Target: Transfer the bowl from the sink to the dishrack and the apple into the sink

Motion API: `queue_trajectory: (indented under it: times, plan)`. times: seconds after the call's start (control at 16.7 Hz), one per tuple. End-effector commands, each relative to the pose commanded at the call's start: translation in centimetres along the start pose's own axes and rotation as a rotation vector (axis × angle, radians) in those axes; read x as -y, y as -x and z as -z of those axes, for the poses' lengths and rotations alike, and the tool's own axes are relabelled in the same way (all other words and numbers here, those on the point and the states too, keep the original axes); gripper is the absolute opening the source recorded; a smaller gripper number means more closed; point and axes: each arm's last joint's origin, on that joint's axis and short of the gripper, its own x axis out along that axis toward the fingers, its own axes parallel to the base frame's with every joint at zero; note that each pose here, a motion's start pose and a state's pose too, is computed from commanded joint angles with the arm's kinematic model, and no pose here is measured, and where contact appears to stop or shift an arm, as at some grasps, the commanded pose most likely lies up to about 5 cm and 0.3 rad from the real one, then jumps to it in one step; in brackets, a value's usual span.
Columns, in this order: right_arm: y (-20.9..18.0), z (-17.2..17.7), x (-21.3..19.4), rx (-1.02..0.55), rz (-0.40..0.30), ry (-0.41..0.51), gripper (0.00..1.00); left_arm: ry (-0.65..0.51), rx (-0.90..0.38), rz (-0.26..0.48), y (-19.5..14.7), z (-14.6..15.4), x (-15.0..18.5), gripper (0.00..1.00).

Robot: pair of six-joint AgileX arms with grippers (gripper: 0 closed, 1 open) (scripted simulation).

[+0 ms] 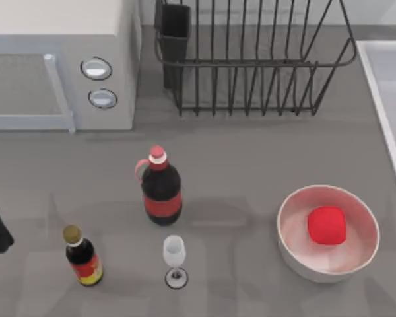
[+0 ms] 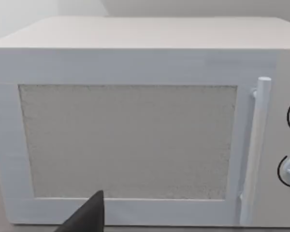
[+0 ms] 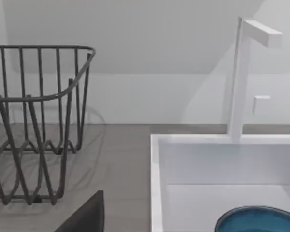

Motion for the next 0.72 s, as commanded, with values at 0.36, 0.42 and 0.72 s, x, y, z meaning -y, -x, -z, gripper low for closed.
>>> queue_trajectory:
  times: [0.36,0.42,0.72]
  plan:
    - [-0.2,-1.3,0.0,-0.068,0.004,0.014,1.0,0.0,0.0,0.0,0.0,0.0,0.0,1.0]
    - [-0.4,-1.9,0.1,-0.105,0.01,0.021,1.0,0.0,0.0,0.0,0.0,0.0,0.0,1.0]
    - [-2.9,-5.5,0.6,-0.395,0.06,0.065,1.0,0.0,0.0,0.0,0.0,0.0,0.0,1.0]
